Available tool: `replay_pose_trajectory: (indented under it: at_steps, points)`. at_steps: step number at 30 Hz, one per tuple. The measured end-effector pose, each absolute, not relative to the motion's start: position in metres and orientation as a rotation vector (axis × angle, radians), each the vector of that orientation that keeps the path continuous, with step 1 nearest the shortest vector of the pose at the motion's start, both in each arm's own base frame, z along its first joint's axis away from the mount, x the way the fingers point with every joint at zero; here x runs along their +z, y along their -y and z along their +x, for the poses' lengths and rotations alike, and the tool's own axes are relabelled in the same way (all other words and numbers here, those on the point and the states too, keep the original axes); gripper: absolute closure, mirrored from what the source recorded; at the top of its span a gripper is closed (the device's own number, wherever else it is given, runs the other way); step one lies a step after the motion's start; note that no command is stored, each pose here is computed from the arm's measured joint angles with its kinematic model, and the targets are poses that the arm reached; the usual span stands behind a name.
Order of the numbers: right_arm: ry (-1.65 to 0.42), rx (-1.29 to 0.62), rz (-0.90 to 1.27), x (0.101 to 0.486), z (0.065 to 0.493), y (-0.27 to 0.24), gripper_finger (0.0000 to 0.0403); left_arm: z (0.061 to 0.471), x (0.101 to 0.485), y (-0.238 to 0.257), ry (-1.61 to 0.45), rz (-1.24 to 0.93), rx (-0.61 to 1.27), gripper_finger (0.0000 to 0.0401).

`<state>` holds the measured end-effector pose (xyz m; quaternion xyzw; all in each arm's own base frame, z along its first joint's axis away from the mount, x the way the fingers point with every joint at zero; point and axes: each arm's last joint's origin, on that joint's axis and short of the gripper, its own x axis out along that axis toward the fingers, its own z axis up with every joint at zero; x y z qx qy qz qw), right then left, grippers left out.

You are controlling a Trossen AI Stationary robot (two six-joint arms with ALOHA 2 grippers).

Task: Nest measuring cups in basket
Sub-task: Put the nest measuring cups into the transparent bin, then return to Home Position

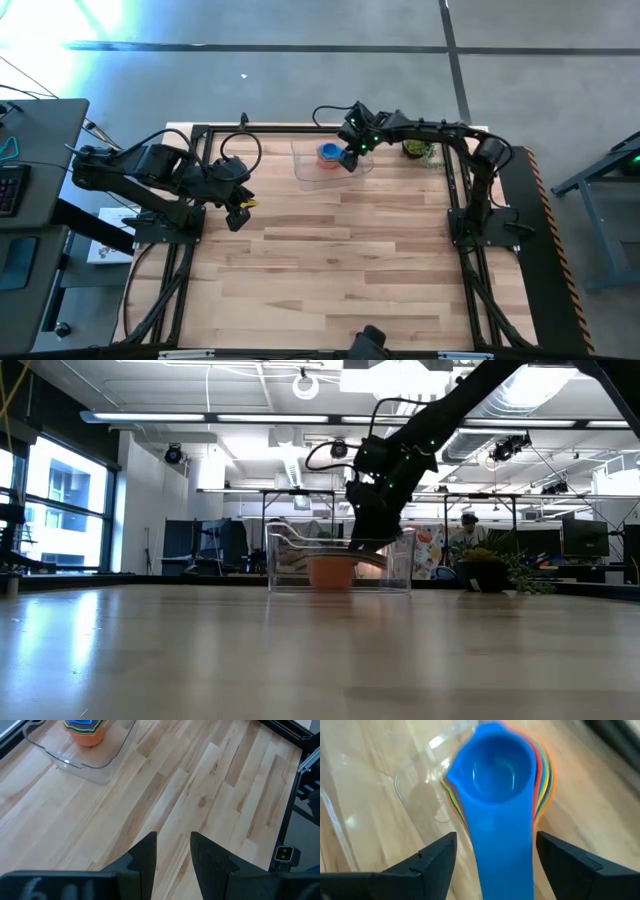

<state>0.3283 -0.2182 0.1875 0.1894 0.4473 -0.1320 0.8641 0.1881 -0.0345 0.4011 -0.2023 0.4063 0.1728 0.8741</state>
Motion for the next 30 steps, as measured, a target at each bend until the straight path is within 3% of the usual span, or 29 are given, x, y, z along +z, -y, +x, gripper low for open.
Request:
replay_pose_trajectory:
  at_steps: [14,22,30]
  points:
    - [-0.829,-0.258,0.396,0.225,0.326,0.205,0.0137,0.188,0.401,0.035,-0.849,-0.423,0.360,0.0290]
    - [-0.757,-0.162,0.301,0.265,0.340,0.143,0.0137,0.188,0.401,0.035,-0.848,-0.423,0.361,0.0290]
    - [-0.805,-0.173,0.162,0.256,0.369,0.069,0.0137,0.188,0.401,0.035,-0.849,-0.423,0.360,0.0290]
